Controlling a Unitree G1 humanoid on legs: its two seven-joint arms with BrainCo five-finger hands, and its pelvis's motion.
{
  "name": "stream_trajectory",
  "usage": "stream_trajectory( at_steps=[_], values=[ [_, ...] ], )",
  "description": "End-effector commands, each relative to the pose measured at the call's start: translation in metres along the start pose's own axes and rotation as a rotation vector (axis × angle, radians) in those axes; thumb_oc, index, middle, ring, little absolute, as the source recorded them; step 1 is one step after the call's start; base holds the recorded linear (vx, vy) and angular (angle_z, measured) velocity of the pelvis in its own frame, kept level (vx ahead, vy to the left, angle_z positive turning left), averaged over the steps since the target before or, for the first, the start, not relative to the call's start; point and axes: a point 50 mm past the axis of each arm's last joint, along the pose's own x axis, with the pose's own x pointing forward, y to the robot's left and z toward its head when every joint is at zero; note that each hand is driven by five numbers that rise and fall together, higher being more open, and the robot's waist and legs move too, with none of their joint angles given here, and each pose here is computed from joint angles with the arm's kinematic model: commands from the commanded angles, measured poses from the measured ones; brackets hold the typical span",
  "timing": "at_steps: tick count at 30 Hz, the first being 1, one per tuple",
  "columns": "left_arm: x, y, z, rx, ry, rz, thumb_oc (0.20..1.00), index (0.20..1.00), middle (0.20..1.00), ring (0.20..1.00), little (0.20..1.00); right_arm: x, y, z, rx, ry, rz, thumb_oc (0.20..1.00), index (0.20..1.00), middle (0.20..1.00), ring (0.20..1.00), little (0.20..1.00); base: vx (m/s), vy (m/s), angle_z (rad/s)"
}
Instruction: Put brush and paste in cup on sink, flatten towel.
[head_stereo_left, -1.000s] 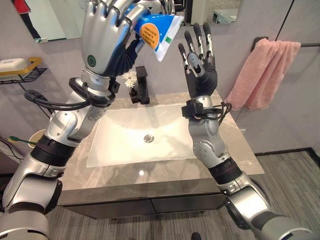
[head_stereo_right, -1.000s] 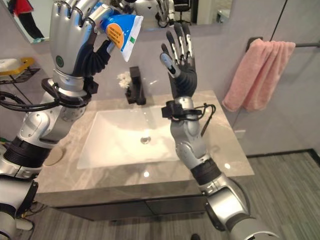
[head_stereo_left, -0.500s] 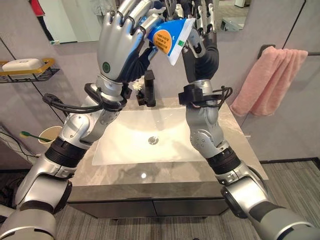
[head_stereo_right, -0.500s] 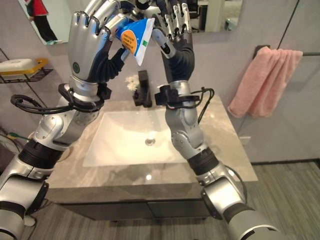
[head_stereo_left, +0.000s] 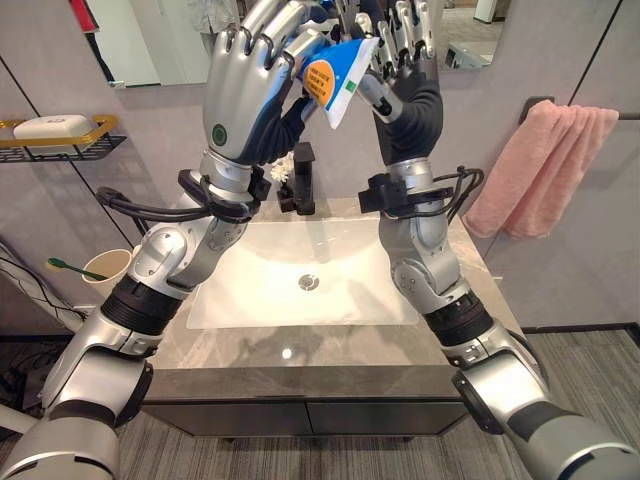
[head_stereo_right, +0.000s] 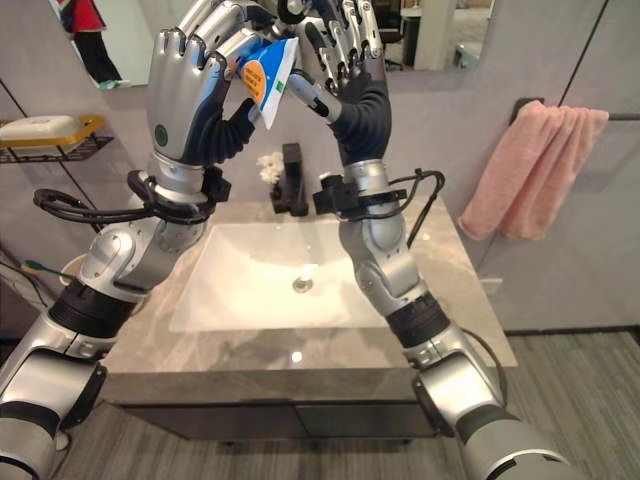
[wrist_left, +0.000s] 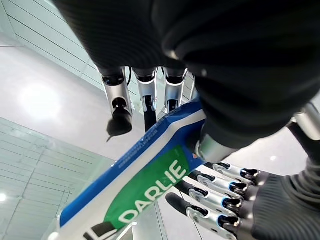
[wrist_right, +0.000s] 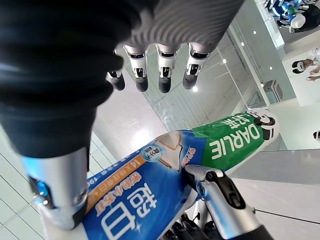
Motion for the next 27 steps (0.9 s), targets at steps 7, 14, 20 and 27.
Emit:
stream_trajectory(
  at_steps=[7,14,20,27],
  values=[
    [0.037,0.030,-0.024,0.125,0.023,0.129,0.200,0.200,0.200,0.200,0.200,0.009,0.015,0.011,0.044,-0.047,0.103,1.000,1.000,1.000,1.000,1.000,0.00,0.000,0.00],
    [0.030,0.038,-0.036,0.167,0.060,0.147,0.200,0.200,0.200,0.200,0.200,0.000,0.013,0.013,0.067,-0.050,0.106,1.000,1.000,1.000,1.000,1.000,0.00,0.000,0.00],
    [0.027,0.041,-0.039,0.169,0.079,0.160,0.200,0.200,0.200,0.200,0.200,-0.005,0.008,0.012,0.074,-0.044,0.086,1.000,1.000,1.000,1.000,1.000,0.00,0.000,0.00],
    [0.027,0.042,-0.042,0.181,0.092,0.164,0.200,0.200,0.200,0.200,0.200,-0.015,0.011,0.001,0.102,0.012,0.105,1.000,1.000,1.000,1.000,1.000,0.00,0.000,0.00]
  ],
)
